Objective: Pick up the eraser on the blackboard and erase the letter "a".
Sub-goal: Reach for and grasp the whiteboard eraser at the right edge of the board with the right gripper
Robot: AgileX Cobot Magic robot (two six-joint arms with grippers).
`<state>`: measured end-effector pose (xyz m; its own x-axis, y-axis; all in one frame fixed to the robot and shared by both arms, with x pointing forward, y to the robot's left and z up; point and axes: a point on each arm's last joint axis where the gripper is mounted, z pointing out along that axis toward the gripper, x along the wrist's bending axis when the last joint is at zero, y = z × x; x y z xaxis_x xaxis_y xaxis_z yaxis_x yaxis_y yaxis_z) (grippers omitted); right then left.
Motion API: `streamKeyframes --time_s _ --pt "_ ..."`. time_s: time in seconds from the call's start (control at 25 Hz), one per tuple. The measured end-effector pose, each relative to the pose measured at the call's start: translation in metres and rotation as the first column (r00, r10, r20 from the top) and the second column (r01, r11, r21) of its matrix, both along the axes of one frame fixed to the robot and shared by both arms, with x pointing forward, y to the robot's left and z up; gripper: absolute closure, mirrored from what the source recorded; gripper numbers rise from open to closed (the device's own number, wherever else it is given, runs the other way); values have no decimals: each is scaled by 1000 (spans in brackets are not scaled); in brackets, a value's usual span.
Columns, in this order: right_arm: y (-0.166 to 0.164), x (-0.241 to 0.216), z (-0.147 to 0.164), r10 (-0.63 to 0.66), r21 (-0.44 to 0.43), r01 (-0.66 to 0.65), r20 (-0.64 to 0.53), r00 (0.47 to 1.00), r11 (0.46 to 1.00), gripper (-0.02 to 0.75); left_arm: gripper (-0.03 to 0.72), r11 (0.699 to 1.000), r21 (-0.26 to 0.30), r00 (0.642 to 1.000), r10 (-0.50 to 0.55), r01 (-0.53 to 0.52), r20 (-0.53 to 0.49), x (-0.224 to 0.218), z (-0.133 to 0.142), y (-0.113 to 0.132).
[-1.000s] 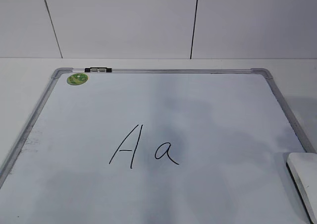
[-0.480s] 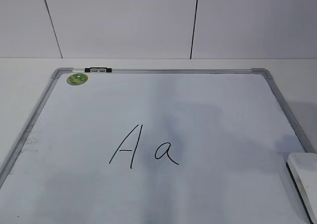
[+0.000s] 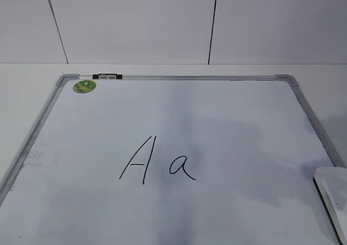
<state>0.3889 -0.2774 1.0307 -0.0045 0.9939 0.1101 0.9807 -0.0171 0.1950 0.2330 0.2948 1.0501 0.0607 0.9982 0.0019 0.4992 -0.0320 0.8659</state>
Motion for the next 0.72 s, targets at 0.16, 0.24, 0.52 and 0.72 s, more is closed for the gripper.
streamKeyframes --time_s 0.16,0.24,0.52,0.72 --pt "-1 4 -5 1 -15 -2 -32 999 1000 178 255 1000 0 1000 0 0 0 0 0 0" --pt "-1 5 -5 2 -21 -3 -33 999 1000 178 255 1000 0 1000 0 0 0 0 0 0" --pt "4 9 -11 50 -63 -54 -60 997 997 178 255 1000 0 1000 0 0 0 0 0 0" --pt "9 18 -20 52 -72 -58 -85 995 996 178 255 1000 0 1000 0 0 0 0 0 0"
